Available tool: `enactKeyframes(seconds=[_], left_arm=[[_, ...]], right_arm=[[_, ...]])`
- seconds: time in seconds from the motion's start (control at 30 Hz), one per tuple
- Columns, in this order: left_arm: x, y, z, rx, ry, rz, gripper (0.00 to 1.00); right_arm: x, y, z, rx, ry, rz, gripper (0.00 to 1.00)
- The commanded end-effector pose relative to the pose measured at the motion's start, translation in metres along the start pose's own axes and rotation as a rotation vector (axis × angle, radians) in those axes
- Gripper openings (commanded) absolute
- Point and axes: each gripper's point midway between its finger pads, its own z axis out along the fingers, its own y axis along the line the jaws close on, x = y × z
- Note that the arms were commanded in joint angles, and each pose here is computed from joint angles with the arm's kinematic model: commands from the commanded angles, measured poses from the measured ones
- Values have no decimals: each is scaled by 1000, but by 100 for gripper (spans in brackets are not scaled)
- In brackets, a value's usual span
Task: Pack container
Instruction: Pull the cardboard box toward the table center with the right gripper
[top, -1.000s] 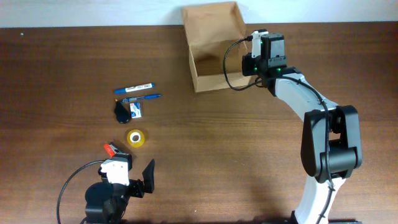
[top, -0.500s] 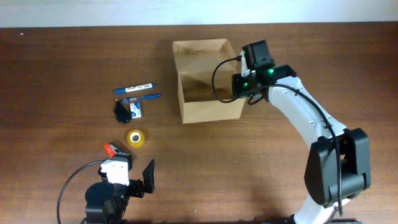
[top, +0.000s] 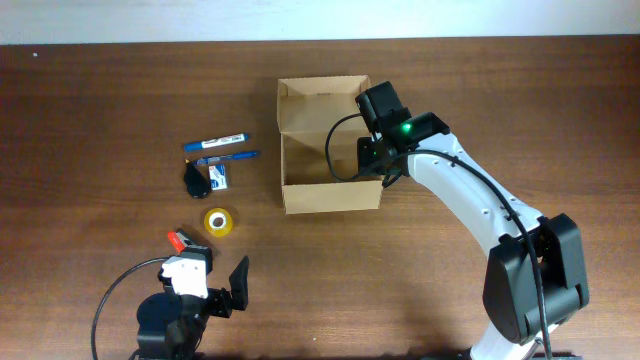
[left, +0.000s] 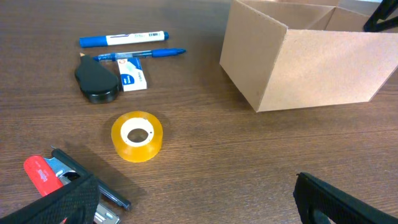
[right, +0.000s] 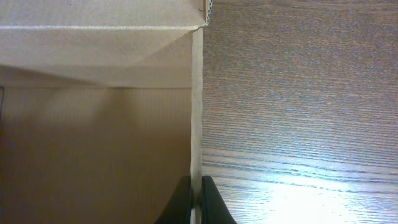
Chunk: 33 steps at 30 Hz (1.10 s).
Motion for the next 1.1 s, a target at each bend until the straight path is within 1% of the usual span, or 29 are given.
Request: enactKeyframes(seconds=[0.0, 0.07, 0.13, 0.2, 0.23, 0.43, 0.5, 0.6, 0.77, 0.9, 0.93, 1.0, 1.07], left_arm=[[0, 2, 1, -7, -4, -11, 100], [0, 2, 1, -7, -4, -12, 100], [0, 2, 1, -7, -4, -12, 100], [0, 2, 1, -7, -4, -12, 100], [0, 2, 1, -7, -4, -12, 100], [0, 2, 1, -7, -4, -12, 100], [0, 2, 1, -7, -4, -12, 100], [0, 2, 1, -7, -4, -12, 100], [0, 2, 1, -7, -4, -12, 100], [0, 2, 1, -7, -4, -12, 100], [0, 2, 1, -7, -4, -12, 100], [0, 2, 1, -7, -4, -12, 100], [0, 2, 1, -7, -4, -12, 100]], right_arm=[[3, 4, -4, -5, -2, -3, 4], [3, 5, -7, -16, -6, -2, 4], [-4, 12, -13, -39, -61, -36, 4], [-9, 17, -28, -69, -159, -37, 4], [-8, 16, -30, -76, -176, -34, 4], [14, 6, -16, -70, -196, -20, 4], [18, 1, -15, -62, -221, 11, 4], [22, -5, -17, -54, -254, 17, 4], [28, -13, -14, -19, -247, 28, 4], [31, -18, -13, 4, -243, 86, 4], [31, -19, -13, 4, -241, 85, 5], [32, -17, -12, -3, -237, 84, 32], [32, -17, -12, -6, -234, 83, 42]])
